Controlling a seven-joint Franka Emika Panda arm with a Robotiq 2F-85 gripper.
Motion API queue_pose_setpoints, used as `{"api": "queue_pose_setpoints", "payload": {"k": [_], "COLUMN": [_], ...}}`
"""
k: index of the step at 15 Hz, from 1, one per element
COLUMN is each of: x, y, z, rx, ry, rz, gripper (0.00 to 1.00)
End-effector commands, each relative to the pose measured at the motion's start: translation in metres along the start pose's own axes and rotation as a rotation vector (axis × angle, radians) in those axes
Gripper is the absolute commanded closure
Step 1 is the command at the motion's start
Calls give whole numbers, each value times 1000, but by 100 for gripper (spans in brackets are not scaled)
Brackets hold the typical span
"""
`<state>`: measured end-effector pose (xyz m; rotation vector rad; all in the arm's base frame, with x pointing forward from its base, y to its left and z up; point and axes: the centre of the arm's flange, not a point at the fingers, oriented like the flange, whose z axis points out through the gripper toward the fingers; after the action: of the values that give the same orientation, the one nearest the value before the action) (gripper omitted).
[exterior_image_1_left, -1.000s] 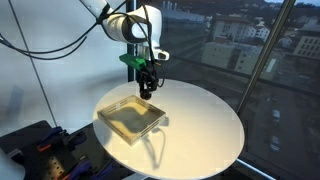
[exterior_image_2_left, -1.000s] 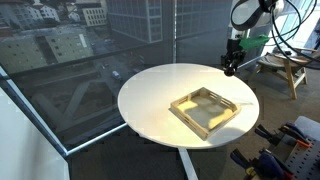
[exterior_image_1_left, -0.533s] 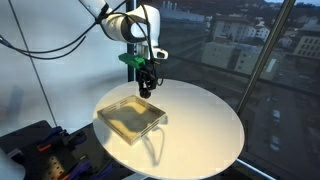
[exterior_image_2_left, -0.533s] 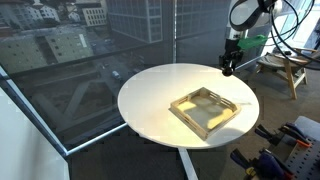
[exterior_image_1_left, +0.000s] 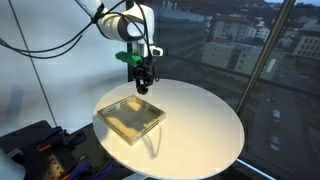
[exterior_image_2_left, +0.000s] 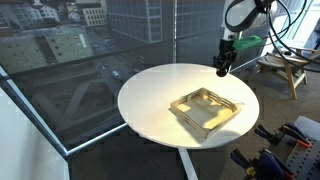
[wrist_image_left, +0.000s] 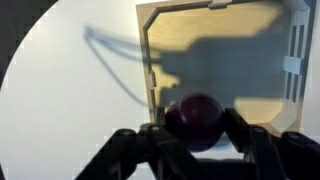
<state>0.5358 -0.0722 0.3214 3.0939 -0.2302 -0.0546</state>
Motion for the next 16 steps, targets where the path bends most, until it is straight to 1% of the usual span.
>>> {"api": "queue_pose_setpoints", "payload": {"k": [1,8,16], "x": [-4,-5,-1], "y": [-15,-40,-44], "z": [-7,-9,4], "rx": [20,38,40], "ry": [16,22,14], "rz": [-56,-120,-154], "gripper": [64,64,64]}}
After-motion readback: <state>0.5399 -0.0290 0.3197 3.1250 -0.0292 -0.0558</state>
